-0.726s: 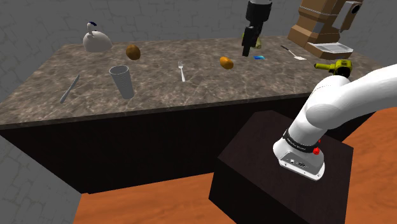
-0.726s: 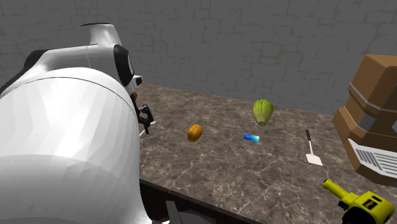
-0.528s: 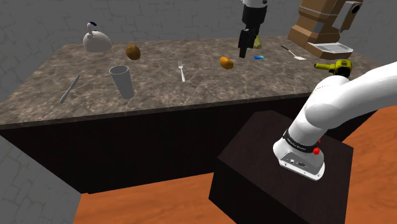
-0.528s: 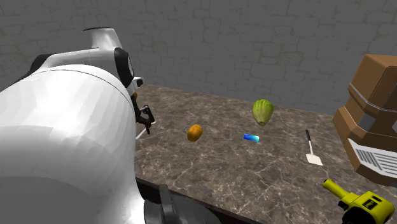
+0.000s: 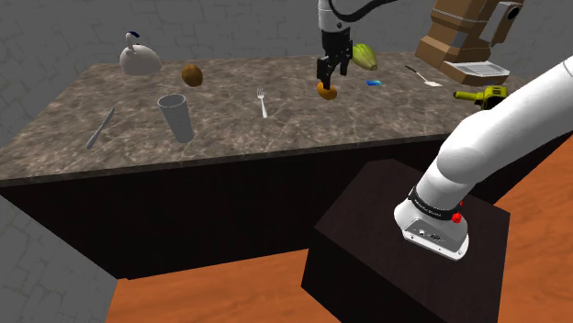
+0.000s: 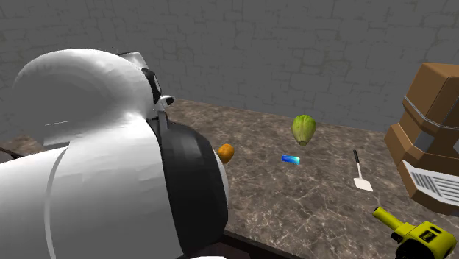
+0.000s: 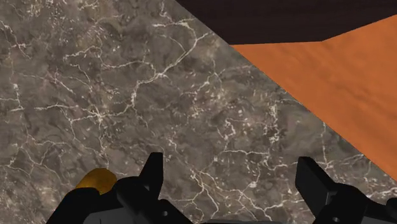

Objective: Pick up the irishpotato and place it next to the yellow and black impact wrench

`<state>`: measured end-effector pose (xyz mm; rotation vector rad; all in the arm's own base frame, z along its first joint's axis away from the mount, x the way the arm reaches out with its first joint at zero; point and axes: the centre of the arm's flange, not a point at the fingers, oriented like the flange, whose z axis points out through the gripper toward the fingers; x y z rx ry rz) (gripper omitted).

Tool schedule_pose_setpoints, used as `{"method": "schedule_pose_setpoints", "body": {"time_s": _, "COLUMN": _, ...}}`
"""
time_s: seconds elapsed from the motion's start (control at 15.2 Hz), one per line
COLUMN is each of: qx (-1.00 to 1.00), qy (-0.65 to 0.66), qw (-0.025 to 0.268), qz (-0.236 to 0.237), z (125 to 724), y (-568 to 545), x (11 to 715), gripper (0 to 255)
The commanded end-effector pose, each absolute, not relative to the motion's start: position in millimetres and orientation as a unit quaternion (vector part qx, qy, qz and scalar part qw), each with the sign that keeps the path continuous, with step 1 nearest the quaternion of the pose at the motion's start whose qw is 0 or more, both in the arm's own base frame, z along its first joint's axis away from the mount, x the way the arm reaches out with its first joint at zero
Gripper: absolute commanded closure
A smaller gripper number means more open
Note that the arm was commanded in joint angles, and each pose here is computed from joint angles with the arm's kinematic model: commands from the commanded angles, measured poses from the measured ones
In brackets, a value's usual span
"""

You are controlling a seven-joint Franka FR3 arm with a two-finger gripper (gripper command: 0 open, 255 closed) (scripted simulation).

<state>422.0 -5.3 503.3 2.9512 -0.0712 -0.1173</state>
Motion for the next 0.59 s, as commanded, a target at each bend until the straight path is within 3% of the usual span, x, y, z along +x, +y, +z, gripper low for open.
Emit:
{"method": "schedule_pose_setpoints", "body": {"time_s": 0.0, "qx": 0.992, "qy": -0.048, "qw": 0.109, "qz": -0.047, "z": 488, "y": -14, "x": 445, "gripper": 0}}
{"method": "schedule_pose_setpoints", "body": {"time_s": 0.53, "qx": 0.972, "qy": -0.142, "qw": 0.167, "qz": -0.080, "z": 428, "y": -64, "x": 524, "gripper": 0}}
